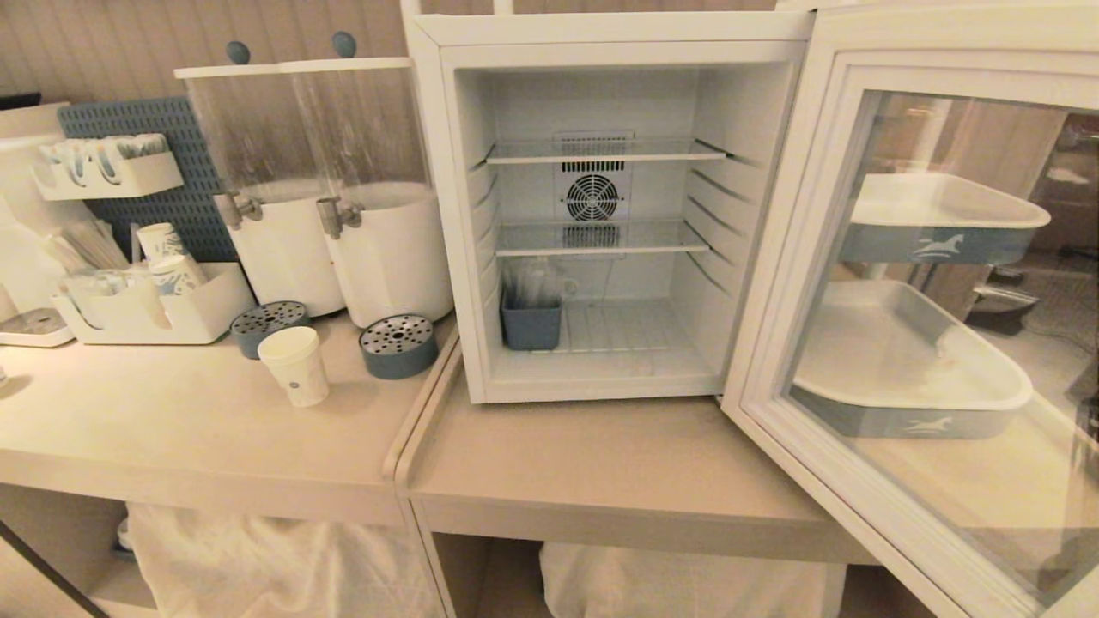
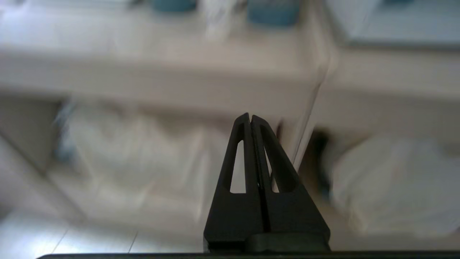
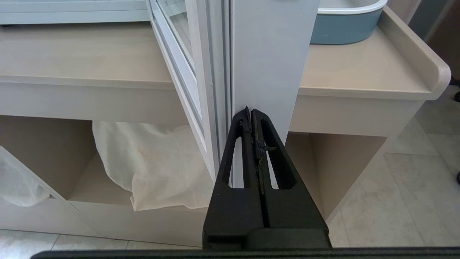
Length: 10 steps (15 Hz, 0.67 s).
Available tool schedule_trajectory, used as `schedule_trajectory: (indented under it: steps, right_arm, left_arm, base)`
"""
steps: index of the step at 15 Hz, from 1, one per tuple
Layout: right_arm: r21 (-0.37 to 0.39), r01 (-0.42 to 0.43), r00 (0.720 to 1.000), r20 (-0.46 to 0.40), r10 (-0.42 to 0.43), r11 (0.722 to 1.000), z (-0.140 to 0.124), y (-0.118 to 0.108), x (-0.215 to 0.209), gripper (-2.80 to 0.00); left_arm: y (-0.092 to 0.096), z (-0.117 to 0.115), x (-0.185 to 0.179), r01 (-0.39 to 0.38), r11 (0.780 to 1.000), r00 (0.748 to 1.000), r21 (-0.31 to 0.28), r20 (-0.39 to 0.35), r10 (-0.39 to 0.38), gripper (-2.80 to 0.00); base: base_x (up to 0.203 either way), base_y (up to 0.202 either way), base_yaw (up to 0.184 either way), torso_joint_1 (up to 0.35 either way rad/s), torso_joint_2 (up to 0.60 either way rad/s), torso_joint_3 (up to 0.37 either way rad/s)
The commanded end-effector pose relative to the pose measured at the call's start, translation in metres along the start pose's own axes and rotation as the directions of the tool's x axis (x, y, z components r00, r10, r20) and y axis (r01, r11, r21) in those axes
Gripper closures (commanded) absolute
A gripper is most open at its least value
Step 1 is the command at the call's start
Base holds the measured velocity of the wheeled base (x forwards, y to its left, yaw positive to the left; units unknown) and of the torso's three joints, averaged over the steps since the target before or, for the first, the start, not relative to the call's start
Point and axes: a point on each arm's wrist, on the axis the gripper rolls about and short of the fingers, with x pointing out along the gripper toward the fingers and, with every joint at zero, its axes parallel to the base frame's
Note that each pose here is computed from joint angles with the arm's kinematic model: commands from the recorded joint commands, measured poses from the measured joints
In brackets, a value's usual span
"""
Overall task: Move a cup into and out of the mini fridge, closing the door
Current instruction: Put the paper cup in the freezer
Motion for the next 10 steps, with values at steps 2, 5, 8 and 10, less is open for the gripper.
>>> schedule_trajectory:
  steps: [2,5,8,10]
  right_arm:
    - [0.000,0.000,1.000,-0.001,0.000,1.000,-0.0001,0.0000,0.0000,0.00]
    - [0.000,0.004,1.000,-0.002,-0.004,1.000,-0.0002,-0.0001,0.0000,0.00]
    - [-0.011,-0.003,1.000,-0.002,0.003,1.000,-0.0004,0.0001,0.0002,0.00]
    - [-0.008,-0.003,1.000,-0.002,0.003,1.000,-0.0004,0.0001,0.0002,0.00]
  left_arm:
    - [-0.0015,0.0009,0.0014,0.062,0.998,0.997,-0.006,0.048,-0.062,0.00]
    - [-0.0015,0.0009,0.0014,0.062,0.998,0.997,-0.006,0.048,-0.062,0.00]
    - [-0.0015,0.0010,0.0014,0.063,0.998,0.997,-0.002,0.048,-0.063,0.00]
    - [-0.0015,0.0011,0.0014,0.063,0.998,0.997,0.005,0.049,-0.063,0.00]
  base:
    - [0.000,0.000,0.000,0.000,0.00,0.000]
    - [0.000,0.000,0.000,0.000,0.00,0.000]
    - [0.000,0.000,0.000,0.000,0.00,0.000]
    - [0.000,0.000,0.000,0.000,0.00,0.000]
